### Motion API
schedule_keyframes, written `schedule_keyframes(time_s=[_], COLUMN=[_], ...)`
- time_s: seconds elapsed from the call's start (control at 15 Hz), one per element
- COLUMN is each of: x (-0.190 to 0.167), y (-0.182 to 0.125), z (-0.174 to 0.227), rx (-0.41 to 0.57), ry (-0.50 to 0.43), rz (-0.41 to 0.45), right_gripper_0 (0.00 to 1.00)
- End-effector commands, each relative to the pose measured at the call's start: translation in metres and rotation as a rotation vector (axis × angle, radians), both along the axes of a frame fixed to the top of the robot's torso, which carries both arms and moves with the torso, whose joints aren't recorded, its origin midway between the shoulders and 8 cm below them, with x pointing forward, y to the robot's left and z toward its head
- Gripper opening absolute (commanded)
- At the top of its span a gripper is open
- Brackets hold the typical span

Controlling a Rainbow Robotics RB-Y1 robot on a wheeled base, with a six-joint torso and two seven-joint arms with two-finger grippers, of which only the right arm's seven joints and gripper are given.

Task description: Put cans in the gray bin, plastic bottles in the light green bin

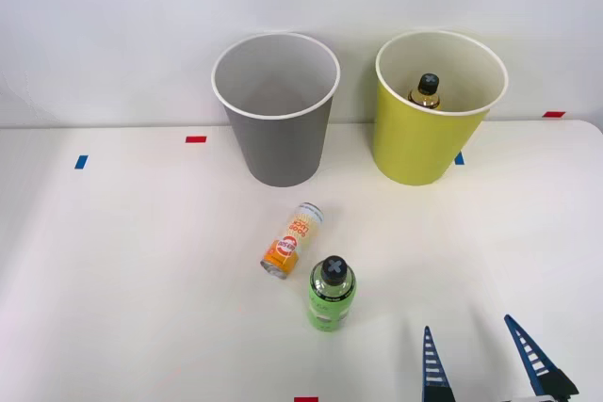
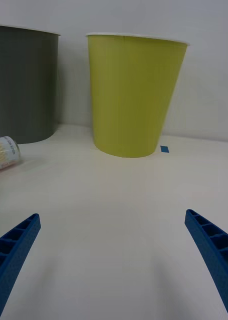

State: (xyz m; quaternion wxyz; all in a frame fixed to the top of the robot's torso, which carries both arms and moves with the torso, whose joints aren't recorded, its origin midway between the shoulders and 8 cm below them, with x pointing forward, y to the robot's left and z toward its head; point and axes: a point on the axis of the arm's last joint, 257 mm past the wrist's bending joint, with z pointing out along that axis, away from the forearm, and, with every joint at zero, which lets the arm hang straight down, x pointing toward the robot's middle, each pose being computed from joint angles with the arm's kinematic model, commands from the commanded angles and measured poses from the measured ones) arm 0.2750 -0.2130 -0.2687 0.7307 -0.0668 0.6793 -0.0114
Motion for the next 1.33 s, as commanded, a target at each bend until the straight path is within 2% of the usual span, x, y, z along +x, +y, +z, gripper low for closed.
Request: schedule_keyframes(time_s=[0.07,1.33], x=[0.0,0.0], y=[-0.0001,-0.0001], z=[0.0,0.0], rx=[0.0,0.0], ry=[0.0,0.0], rz=[0.0,0.0], right_gripper_0=[1.0,1.0])
